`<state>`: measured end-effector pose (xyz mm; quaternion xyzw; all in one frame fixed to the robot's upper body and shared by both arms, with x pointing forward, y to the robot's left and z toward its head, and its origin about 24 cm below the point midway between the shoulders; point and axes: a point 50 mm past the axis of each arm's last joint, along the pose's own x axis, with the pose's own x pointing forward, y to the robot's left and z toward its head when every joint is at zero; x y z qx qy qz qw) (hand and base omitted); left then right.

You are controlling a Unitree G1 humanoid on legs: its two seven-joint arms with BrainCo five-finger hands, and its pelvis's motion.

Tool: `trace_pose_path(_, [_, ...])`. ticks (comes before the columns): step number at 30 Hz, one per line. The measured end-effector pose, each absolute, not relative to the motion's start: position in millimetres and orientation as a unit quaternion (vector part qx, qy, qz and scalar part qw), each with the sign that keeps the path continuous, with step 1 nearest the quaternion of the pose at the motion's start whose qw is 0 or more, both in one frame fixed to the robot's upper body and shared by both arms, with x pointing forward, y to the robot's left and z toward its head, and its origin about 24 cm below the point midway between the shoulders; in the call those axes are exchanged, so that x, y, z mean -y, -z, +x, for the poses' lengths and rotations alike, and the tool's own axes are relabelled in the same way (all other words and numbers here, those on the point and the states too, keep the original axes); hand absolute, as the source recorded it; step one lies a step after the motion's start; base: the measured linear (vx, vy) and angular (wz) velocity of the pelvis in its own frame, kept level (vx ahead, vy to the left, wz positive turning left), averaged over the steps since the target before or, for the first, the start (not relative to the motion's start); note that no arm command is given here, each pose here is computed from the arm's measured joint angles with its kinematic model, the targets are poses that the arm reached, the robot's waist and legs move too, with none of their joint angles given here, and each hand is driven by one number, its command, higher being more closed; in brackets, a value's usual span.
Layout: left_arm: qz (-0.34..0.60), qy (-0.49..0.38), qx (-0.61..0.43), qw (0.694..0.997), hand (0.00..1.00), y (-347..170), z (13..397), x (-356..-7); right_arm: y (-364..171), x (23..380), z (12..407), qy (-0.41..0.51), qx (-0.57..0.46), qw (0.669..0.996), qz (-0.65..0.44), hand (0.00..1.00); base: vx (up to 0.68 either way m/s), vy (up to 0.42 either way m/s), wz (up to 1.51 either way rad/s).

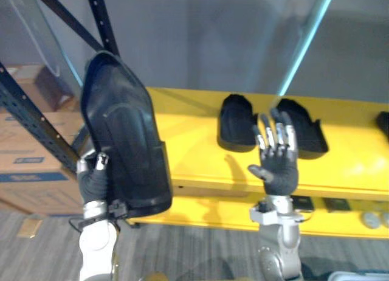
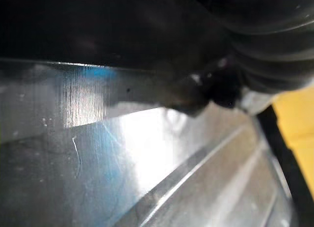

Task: Walk over and take plastic housings, then place them on the shelf

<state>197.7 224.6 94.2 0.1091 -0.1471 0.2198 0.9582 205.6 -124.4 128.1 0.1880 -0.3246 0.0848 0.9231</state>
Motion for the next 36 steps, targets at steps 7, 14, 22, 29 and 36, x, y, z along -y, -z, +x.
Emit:
trace_pose_path(7, [0.120,-0.214,0.141,0.959,1.00,-95,203,-223,-107,161,215,-0.021,0.264,0.957,0.120,0.00,0.01,-0.027,0.05])
trace_pose_path(14, [0.167,-0.246,0.102,0.949,1.00,-100,214,-259,-104,192,205,0.040,0.255,0.963,0.071,0.00,-0.02,-0.030,-0.29])
trace_pose_path(22, [0.201,-0.304,0.000,0.931,1.00,-95,240,-322,-66,231,165,0.207,0.153,0.966,0.001,0.00,0.01,0.000,-0.37])
trace_pose_path(29, [0.169,-0.325,-0.011,0.931,1.00,-127,270,-351,28,266,93,0.364,-0.093,0.927,-0.017,0.00,0.02,-0.001,-0.23])
trace_pose_path(36, [0.136,-0.277,-0.120,0.944,1.00,-98,293,-340,109,256,19,0.404,-0.365,0.839,0.014,0.00,-0.03,-0.030,-0.08])
